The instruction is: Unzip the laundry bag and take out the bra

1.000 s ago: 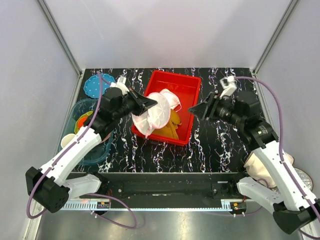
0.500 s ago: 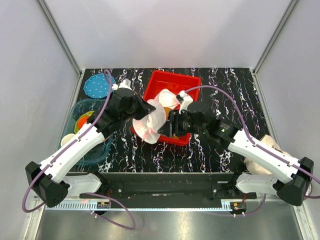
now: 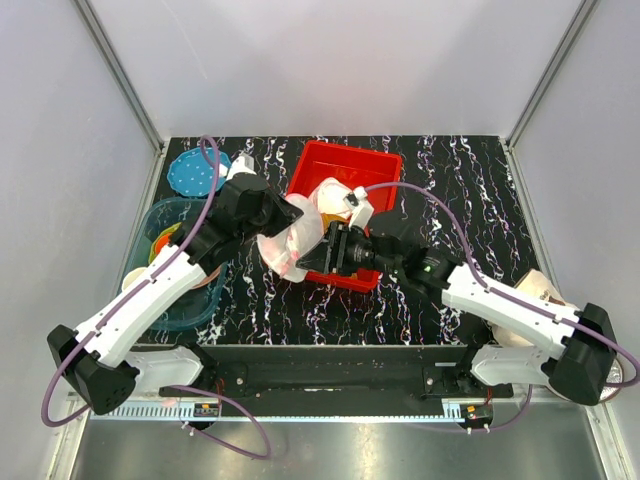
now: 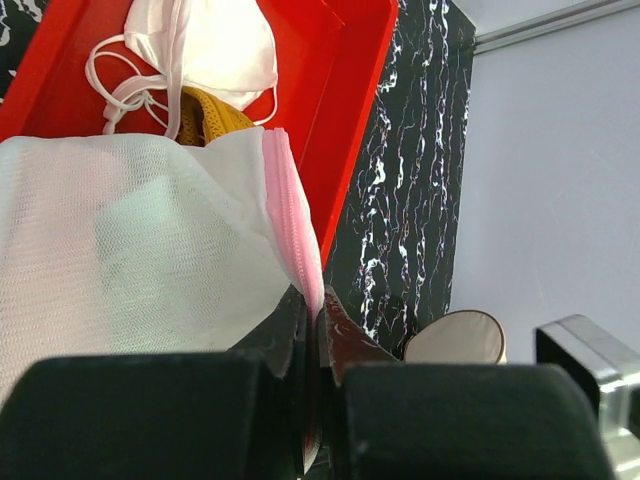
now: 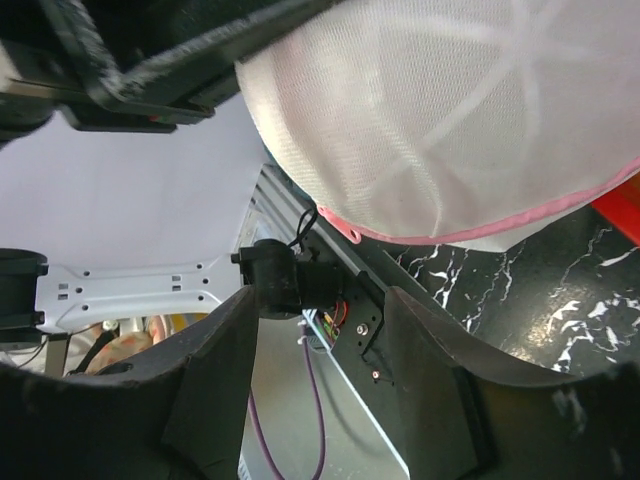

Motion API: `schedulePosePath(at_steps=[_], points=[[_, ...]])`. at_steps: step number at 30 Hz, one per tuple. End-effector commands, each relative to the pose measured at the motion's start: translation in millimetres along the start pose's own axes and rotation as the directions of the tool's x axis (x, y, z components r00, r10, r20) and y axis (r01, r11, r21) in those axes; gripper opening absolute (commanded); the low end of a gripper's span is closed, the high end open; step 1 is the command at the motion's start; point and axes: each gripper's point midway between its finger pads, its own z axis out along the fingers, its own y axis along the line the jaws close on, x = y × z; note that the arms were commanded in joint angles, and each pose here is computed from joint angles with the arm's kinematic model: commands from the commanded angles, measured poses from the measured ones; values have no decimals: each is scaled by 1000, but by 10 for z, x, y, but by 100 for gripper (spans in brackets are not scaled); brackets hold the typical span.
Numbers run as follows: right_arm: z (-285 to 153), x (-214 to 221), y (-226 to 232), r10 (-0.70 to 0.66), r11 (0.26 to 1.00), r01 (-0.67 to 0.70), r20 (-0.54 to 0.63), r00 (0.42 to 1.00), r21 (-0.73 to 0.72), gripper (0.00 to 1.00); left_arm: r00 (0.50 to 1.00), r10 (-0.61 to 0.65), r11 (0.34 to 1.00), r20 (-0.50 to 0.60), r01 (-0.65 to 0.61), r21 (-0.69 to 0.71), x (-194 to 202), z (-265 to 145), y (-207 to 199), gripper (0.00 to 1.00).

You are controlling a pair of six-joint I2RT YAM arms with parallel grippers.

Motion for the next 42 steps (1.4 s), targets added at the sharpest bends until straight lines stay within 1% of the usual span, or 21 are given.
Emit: schedulePosePath(at_steps=[1,6,8,11,13,15,16,18,21,26,35,42], points=[[70,-29,289,14,990,-12,16,1000,-138,61,995,-5,999,99,1,42,-281,-161,-227,0],[123,-3,247,1,990,1,14,1000,-138,61,992,9,999,124,-13,36,-336,-209,-222,0],[141,13,191,-27,991,29,21,999,-131,62,991,13,999,132,-19,42,-358,-244,-233,0],[125,11,157,-50,988,58,57,997,-144,62,991,7,998,137,-15,57,-390,-295,-278,0],[139,-7,144,-71,986,81,75,995,-145,62,993,7,997,122,-17,79,-397,-329,-367,0],[144,18,116,-85,985,96,79,993,-145,62,997,11,998,79,-16,62,-337,-288,-380,0],[146,15,151,-104,980,118,92,990,-163,62,997,5,997,73,-10,76,-356,-308,-454,0],[165,59,100,-113,979,127,91,989,-161,62,1000,-11,997,25,9,79,-276,-269,-488,0],[161,71,119,-125,974,144,113,986,-175,62,999,-39,995,0,39,90,-242,-262,-535,0],[94,-32,160,-143,970,175,185,972,-172,62,998,-55,995,-6,55,88,-227,-269,-524,0],[200,-102,200,-167,961,206,212,963,-181,63,996,-85,995,-19,86,55,-188,-267,-451,0],[214,-231,294,-202,950,253,258,945,-181,62,995,-94,994,-21,95,51,-185,-288,-443,0]])
